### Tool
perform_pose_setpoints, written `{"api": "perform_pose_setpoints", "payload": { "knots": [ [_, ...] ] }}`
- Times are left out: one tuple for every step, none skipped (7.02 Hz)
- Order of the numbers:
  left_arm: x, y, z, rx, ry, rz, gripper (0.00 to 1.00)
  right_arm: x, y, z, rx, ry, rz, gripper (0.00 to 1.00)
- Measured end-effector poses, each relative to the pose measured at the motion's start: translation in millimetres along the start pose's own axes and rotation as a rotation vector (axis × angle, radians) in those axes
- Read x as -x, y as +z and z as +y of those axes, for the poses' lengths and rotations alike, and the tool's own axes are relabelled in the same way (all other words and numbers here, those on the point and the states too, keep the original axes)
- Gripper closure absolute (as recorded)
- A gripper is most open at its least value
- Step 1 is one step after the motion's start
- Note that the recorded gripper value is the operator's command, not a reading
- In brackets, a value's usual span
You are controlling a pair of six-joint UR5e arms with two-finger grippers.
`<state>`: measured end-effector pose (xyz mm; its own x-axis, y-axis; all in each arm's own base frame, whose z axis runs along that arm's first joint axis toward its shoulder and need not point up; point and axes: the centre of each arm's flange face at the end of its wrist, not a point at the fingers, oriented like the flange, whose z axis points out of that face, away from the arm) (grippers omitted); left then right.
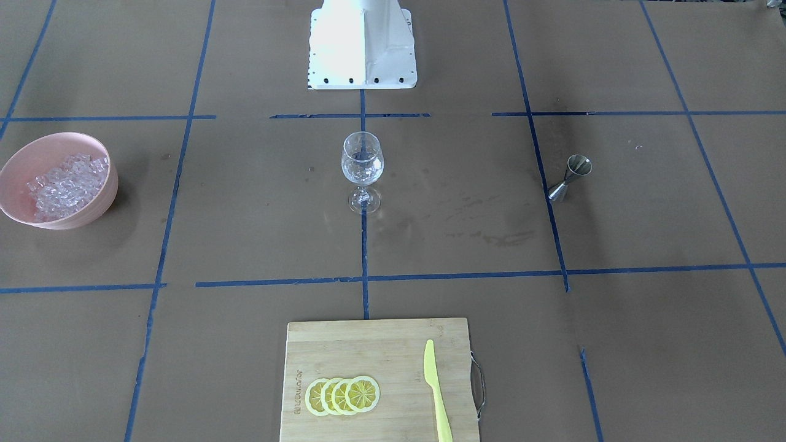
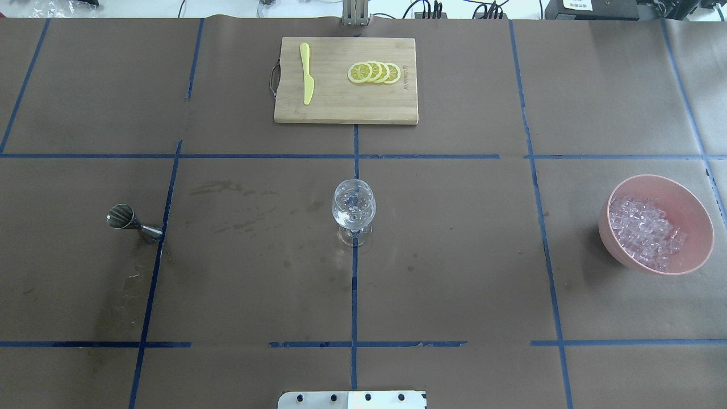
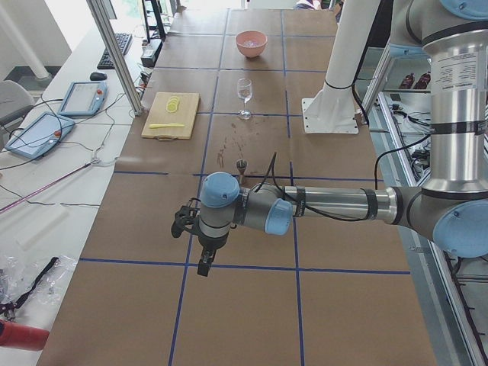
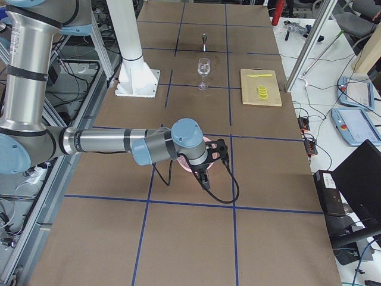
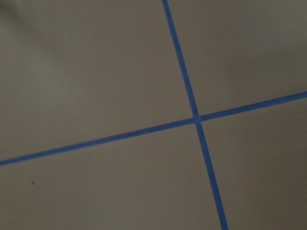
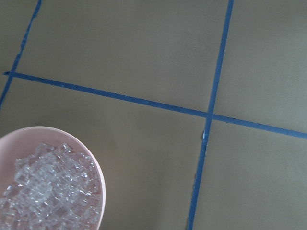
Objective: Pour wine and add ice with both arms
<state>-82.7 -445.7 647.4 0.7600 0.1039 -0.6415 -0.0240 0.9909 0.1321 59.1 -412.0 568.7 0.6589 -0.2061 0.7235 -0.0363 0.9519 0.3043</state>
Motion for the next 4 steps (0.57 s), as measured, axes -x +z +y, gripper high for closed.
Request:
{"api": "perform_pose_setpoints", "payload": {
  "knots": [
    [1, -5, 10, 0.023, -0.035, 0.037, 0.00, 30, -3, -9, -0.002, 0.017, -0.023, 0.00],
    [-2, -16, 21, 0.016, -0.049, 0.060, 0.00, 64, 3, -16, 0.006, 0.018, -0.038, 0.00],
    [-9, -26, 26, 0.001, -0.045, 0.069, 0.00, 96, 10, -20, -0.001, -0.001, -0.049, 0.00],
    [-14, -33, 26, -0.011, -0.036, 0.071, 0.00, 120, 19, -21, -0.015, -0.021, -0.060, 0.00]
  ]
}}
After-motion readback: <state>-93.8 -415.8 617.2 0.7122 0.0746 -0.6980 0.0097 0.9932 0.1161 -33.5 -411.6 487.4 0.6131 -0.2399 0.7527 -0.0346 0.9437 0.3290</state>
